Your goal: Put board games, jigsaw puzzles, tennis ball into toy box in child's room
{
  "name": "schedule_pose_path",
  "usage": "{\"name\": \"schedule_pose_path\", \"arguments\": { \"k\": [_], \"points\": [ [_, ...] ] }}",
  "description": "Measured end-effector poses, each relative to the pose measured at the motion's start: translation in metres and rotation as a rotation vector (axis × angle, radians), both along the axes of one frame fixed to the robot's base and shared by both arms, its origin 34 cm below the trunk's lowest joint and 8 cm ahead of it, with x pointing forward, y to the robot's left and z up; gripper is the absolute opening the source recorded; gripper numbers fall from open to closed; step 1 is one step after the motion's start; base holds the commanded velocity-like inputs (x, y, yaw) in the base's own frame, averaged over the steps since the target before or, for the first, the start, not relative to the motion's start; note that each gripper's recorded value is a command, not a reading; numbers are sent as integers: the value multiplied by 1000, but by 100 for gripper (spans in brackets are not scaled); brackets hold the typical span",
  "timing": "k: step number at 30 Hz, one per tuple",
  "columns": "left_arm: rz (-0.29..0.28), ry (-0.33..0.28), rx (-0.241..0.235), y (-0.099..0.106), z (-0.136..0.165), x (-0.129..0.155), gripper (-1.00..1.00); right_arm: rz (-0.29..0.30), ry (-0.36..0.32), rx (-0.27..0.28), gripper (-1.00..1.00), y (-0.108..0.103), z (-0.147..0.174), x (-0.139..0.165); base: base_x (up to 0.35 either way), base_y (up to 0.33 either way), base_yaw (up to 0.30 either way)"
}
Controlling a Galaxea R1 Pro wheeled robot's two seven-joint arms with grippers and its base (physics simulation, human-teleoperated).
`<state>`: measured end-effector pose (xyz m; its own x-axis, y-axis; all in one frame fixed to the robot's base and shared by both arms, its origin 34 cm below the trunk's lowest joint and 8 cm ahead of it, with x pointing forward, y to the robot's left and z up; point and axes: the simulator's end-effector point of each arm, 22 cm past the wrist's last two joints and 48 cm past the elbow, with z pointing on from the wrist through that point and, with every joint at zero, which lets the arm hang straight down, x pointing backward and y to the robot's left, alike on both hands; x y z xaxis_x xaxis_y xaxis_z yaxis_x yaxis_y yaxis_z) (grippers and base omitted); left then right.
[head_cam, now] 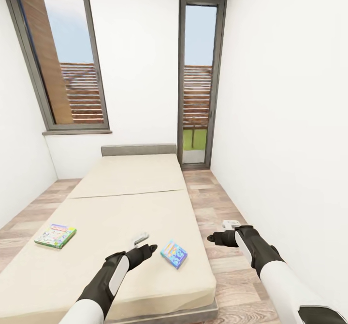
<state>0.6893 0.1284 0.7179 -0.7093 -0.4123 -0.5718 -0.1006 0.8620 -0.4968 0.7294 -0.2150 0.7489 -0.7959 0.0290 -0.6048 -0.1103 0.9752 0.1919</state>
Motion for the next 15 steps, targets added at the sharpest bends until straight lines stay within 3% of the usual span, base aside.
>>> {"name": "schedule_pose_path", "arguments": {
  "k": [8,15],
  "points": [
    [39,17,35,9,2,5,100,-3,4,-1,100,-1,0,0,12,-6,0],
    [48,23,117,14,9,13,100,-4,9,2,100,1,0,-1,4,-2,0]
  ]
}}
